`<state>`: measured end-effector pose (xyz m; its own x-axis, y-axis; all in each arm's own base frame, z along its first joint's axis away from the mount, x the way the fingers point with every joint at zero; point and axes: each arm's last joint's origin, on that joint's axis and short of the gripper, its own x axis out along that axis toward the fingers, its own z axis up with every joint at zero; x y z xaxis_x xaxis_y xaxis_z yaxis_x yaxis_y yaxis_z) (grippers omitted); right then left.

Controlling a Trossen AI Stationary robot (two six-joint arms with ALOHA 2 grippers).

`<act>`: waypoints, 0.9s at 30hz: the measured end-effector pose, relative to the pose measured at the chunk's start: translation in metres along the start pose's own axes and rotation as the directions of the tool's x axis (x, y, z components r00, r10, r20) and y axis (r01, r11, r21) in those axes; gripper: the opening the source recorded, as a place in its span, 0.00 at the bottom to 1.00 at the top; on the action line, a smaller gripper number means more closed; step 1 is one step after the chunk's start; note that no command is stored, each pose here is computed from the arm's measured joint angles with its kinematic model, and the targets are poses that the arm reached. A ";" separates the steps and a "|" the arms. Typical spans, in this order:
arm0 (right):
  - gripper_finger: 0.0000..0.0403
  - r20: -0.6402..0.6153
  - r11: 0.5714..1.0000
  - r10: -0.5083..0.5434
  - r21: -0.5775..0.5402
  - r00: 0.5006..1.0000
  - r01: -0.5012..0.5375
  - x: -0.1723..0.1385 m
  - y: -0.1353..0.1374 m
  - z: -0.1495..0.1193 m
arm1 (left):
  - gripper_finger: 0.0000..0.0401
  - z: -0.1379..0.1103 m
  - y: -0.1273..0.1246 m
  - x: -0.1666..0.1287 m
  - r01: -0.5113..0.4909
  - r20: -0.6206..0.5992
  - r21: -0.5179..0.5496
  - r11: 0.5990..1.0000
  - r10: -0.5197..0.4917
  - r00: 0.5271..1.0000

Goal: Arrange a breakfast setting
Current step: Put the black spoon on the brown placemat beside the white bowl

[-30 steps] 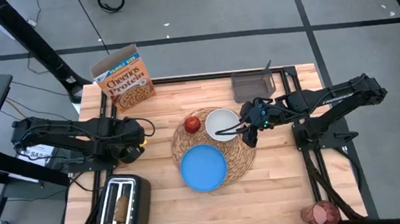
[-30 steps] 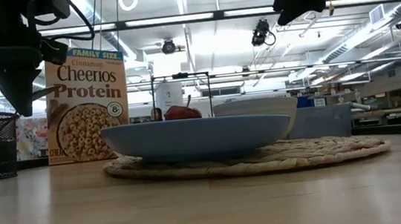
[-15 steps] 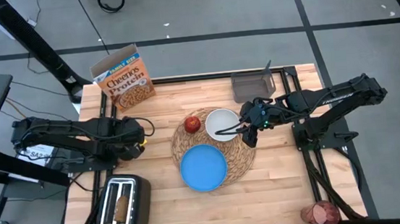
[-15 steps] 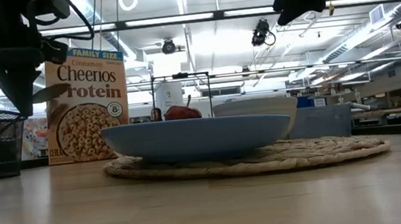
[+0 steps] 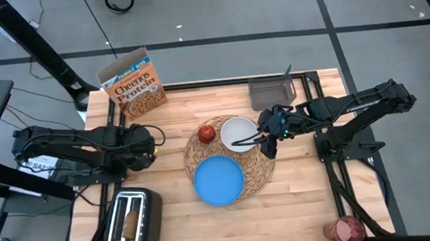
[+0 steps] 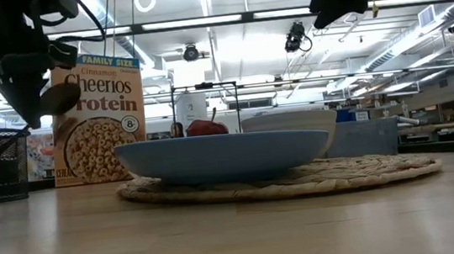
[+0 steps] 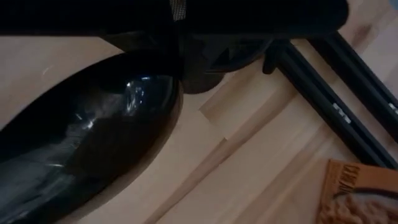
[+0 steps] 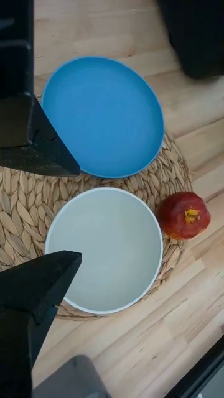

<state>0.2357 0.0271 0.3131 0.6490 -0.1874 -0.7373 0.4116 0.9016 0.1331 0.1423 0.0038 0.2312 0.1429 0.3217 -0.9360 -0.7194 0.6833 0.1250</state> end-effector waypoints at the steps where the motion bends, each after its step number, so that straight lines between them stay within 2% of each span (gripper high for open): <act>1: 0.53 0.000 1.000 0.000 -0.002 1.000 0.000 0.000 0.000 0.000 | 0.04 0.001 0.000 -0.003 0.004 0.015 -0.001 1.000 -0.004 1.000; 10: 0.53 0.003 1.000 -0.005 -0.006 1.000 0.005 0.000 0.000 0.000 | 0.03 0.007 -0.001 -0.032 0.044 0.076 0.010 0.999 -0.045 0.996; 13: 0.53 0.014 0.999 -0.011 -0.042 1.000 0.012 0.000 0.000 0.001 | 0.03 0.012 -0.003 -0.048 0.086 0.121 0.012 0.996 -0.087 0.989; 20: 0.53 0.173 0.994 0.034 -0.112 0.984 -0.014 -0.001 0.006 0.016 | 0.03 0.026 0.002 -0.106 0.198 0.254 0.019 0.980 -0.196 0.947; 23: 0.54 0.265 0.996 0.075 -0.071 0.961 -0.058 -0.004 0.011 0.025 | 0.03 0.033 0.001 -0.131 0.317 0.370 0.042 0.947 -0.310 0.876; 27: 0.59 0.362 0.987 0.142 0.012 0.921 -0.157 -0.008 0.016 0.035 | 0.03 0.049 -0.010 -0.157 0.516 0.557 0.118 0.848 -0.487 0.673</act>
<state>0.2599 0.0295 0.3443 0.8880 -0.1853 -0.4208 0.3120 0.9151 0.2554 0.1603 -0.0216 0.3926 0.8249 0.2488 -0.5076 -0.4563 0.8231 -0.3381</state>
